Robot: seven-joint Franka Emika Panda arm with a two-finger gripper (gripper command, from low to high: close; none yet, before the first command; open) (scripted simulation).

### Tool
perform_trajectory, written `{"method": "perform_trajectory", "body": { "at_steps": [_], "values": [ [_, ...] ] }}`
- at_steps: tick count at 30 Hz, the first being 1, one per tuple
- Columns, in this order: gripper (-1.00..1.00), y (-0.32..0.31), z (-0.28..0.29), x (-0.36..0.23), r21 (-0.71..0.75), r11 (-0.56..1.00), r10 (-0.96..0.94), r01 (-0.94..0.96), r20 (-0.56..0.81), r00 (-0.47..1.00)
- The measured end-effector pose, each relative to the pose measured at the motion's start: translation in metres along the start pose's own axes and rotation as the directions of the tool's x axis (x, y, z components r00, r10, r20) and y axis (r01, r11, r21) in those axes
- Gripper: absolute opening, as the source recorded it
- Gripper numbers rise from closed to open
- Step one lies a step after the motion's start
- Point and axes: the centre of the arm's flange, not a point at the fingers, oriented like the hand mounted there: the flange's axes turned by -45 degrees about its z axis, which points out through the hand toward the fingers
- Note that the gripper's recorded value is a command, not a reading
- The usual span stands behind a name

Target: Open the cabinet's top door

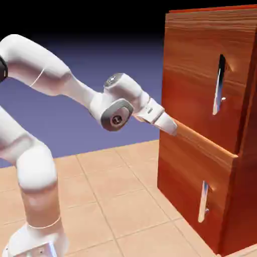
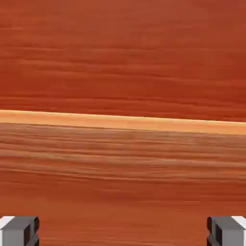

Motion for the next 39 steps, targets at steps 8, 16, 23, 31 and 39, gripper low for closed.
{"method": "perform_trajectory", "body": {
  "at_steps": [8, 16, 23, 31, 39],
  "values": [
    [0.00, 0.001, -0.038, 0.043, -0.079, 0.922, -0.388, 0.380, -0.137, 0.912],
    [0.00, 0.007, -0.076, 0.072, -0.236, 0.704, -0.710, 0.670, -0.194, 0.677],
    [0.00, 0.019, -0.106, 0.085, -0.389, 0.430, -0.902, 0.815, -0.153, 0.403],
    [0.00, 0.041, -0.131, 0.089, -0.523, 0.065, -0.997, 0.850, -0.008, 0.071],
    [0.00, 0.073, -0.145, 0.083, -0.562, -0.304, -0.952, 0.769, 0.205, -0.226]
  ]
}}
